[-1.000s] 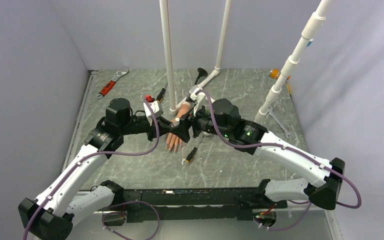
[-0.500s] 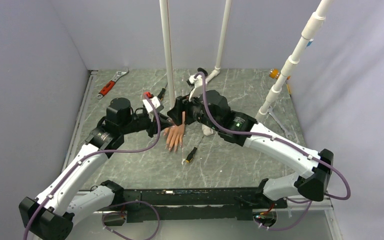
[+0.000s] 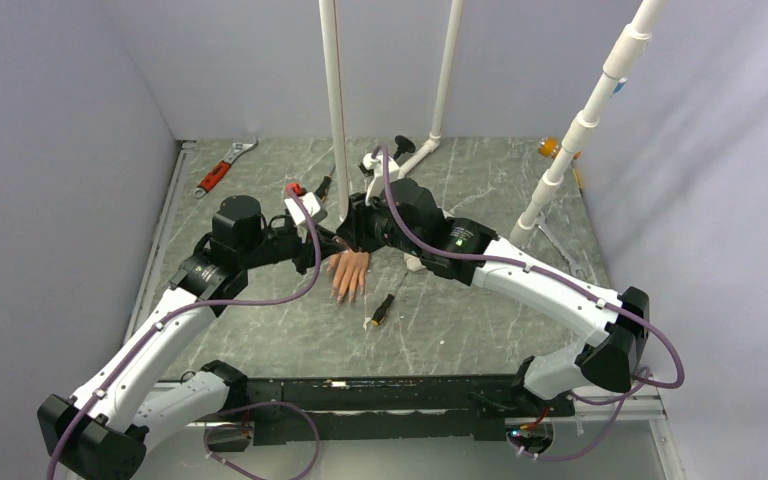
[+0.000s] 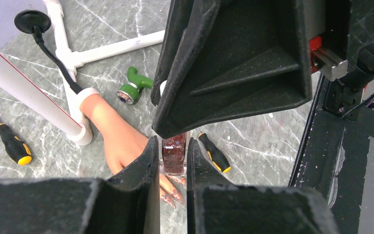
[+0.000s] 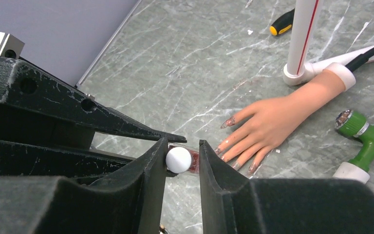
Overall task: Paint the nails
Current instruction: Unscrew the nail polish bottle.
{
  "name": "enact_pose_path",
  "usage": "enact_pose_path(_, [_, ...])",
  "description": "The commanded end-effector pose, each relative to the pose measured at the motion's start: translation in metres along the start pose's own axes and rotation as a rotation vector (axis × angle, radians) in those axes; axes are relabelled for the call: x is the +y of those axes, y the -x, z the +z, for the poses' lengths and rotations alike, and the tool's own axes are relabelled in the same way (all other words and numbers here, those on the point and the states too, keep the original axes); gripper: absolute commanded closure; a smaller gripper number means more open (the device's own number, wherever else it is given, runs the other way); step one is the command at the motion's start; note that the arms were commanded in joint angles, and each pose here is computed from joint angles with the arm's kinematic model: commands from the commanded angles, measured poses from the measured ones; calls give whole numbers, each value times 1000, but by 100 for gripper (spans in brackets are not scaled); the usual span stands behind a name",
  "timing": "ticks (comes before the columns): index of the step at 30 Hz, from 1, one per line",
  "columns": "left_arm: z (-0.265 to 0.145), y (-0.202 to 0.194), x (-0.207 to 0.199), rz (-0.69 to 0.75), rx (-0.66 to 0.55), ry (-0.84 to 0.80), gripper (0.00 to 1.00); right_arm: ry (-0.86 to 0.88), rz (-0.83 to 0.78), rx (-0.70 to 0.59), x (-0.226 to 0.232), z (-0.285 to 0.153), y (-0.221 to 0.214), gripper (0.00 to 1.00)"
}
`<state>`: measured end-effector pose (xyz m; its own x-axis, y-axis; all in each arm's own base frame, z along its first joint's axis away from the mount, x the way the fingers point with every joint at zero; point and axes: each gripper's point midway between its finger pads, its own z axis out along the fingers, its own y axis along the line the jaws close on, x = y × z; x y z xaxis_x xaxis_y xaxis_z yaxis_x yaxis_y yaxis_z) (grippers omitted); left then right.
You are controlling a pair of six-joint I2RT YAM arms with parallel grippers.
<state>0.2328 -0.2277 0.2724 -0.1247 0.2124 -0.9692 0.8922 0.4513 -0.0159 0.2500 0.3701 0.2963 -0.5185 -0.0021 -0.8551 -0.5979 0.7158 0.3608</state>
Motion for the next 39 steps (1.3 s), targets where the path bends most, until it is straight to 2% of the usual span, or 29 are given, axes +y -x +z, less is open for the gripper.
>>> enact_pose_path(1, [-6,31,0,45,-85,16,100,40,0,-14,11,-6,10,71])
enact_pose_path(6, [-6,31,0,46,-87,15,100,41,-12,-9,9,-5,7,100])
enact_pose_path(10, [-5,31,-2,48,-86,-2,100,81,-46,-5,13,-5,2,100])
enact_pose_path(14, [-5,32,-15,62,-100,-70,100,203,-138,17,24,-10,-16,100])
enact_pose_path(25, [-11,34,-63,96,-138,-373,100,382,-299,28,32,-35,-46,100])
enact_pose_path(32, [-13,34,-70,94,-136,-421,100,460,-375,26,34,-51,-56,100])
enact_pose_path(39, [-14,34,-73,99,-141,-441,100,484,-379,47,34,-51,-63,100])
